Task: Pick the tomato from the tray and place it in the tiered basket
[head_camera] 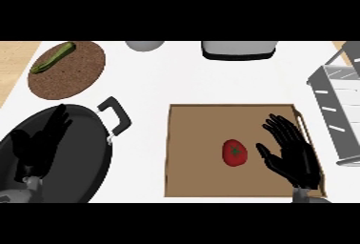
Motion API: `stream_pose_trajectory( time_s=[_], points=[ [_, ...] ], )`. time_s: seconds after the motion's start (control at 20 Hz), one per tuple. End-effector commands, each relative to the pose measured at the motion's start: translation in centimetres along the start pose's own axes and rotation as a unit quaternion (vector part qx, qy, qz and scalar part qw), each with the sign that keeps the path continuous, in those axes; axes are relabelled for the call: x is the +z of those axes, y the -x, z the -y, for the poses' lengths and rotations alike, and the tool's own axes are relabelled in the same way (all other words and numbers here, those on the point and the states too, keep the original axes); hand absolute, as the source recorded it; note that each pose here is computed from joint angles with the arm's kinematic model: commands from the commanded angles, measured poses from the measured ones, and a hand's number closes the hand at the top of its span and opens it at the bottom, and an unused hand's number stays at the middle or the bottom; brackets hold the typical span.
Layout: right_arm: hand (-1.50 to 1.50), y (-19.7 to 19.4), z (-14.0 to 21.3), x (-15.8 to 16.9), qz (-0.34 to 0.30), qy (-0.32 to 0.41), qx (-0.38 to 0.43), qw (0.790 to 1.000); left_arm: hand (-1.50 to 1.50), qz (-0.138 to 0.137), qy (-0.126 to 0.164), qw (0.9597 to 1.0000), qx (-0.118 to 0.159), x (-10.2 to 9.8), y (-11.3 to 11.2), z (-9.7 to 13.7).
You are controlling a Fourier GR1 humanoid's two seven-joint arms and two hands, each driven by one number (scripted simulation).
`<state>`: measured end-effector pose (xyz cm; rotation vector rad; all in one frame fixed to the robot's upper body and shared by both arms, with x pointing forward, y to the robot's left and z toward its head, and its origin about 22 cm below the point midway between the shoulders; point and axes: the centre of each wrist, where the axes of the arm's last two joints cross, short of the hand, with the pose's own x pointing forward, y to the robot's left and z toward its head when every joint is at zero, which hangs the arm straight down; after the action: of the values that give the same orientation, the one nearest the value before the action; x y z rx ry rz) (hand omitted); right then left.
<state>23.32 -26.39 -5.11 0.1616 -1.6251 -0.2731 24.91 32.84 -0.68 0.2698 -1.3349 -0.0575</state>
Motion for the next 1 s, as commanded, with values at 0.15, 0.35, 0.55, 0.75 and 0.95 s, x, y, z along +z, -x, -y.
stream_pose_trajectory(
  time_s=[0.15, 0.35, 0.55, 0.75, 0.95],
  points=[
    [-1.5, -1.6, 4.6, 2.2, -0.089, -0.003, 0.335, 0.938, 0.0, -0.068, 0.004, 0.9976, -0.014, 2.1, 3.1, -2.1],
    [-1.5, -3.2, 1.1, 1.1, -0.154, -0.083, 0.363, 0.915, 0.0, -0.064, -0.004, 0.9978, -0.015, 0.8, 1.6, -3.5],
    [-1.5, -8.1, -1.2, -1.6, -0.191, -0.164, 0.374, 0.892, 0.0, -0.066, 0.007, 0.9977, -0.012, 2.6, 2.5, -3.4],
    [-1.5, -10.3, -4.3, -3.3, -0.199, -0.16, 0.368, 0.894, 0.0, -0.069, 0.01, 0.9975, -0.009, 3.5, 3.6, -2.2],
    [-1.5, -12.1, -5.5, -4.1, -0.241, -0.173, 0.369, 0.881, 0.0, -0.063, 0.007, 0.9979, -0.016, 2.8, 1.4, -4.1]
  ],
)
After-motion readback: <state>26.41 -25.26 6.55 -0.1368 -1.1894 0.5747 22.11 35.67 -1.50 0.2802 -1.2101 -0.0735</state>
